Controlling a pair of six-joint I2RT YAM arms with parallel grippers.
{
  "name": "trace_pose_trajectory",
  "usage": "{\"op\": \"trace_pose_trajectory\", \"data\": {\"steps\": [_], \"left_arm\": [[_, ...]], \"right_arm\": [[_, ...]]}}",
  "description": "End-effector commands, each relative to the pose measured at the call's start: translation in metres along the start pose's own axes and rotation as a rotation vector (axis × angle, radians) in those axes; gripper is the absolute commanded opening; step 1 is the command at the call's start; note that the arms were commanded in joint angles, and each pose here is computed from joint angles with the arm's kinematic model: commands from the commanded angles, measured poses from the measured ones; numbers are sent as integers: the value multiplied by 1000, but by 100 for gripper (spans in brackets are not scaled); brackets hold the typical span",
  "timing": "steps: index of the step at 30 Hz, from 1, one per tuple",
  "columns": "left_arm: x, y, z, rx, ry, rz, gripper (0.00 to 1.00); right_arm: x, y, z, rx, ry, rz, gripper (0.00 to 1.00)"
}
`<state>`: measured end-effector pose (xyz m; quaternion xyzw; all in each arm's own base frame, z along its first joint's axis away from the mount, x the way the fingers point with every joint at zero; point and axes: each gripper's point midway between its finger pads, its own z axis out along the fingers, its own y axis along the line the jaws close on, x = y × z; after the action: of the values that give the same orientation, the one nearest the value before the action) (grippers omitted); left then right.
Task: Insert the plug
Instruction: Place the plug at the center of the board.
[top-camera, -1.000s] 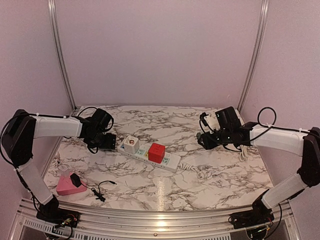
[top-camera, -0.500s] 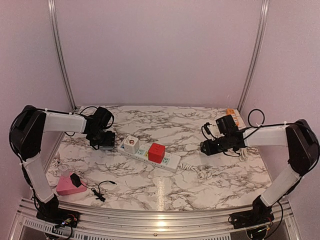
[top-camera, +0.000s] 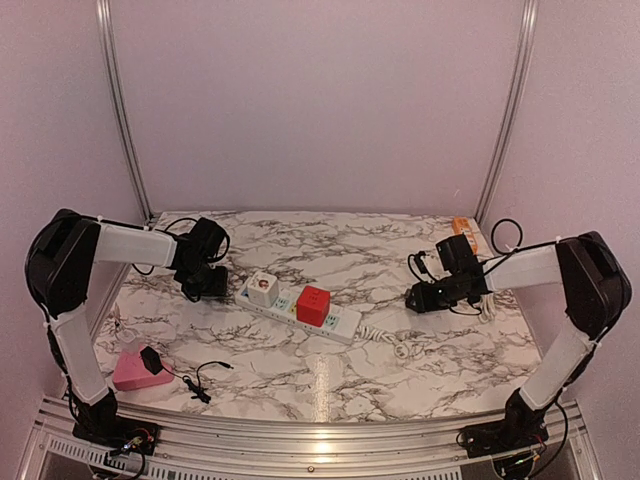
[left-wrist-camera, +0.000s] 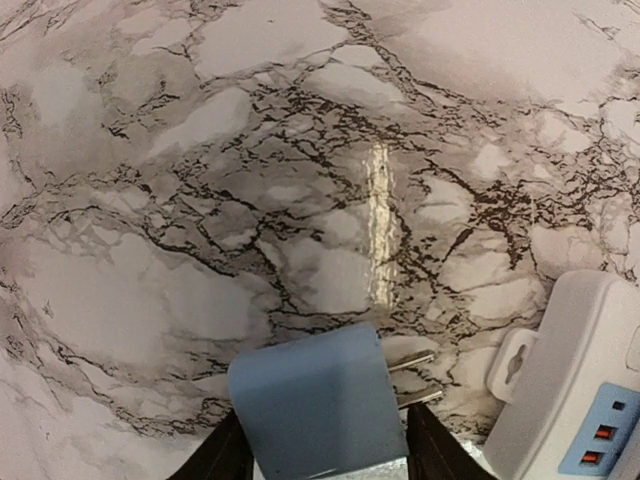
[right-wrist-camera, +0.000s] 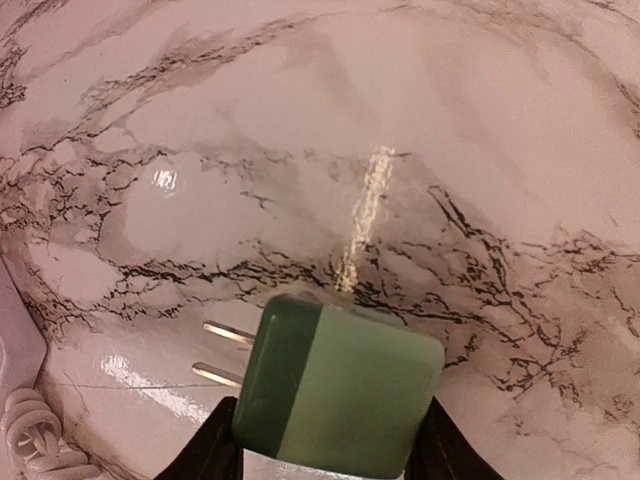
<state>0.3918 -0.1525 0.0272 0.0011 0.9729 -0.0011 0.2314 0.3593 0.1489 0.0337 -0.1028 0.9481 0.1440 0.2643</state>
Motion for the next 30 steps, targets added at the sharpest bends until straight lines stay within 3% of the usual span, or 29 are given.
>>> {"op": "trace_pose_trajectory", "data": {"steps": [1,7,18,24,30], "left_arm": [[-10,1,3,-1,-10,-15,47],[-17,4,5,-12,-27,-35,29],[-51,-8,6,9,-71,-26,27],[-92,-30,-1,63,-123,-11,26],[-143,-78,-24,209,-215,13,26]], "right_arm": [[-11,-5,2,-17,-31,30,45],[-8,-7,7,-18,-19,38,50],[-8,-7,3,-22,-25,45,82],[-16,1,-17,-47,-66,40,91],[-21,10,-42,-77,-111,40,96]]}}
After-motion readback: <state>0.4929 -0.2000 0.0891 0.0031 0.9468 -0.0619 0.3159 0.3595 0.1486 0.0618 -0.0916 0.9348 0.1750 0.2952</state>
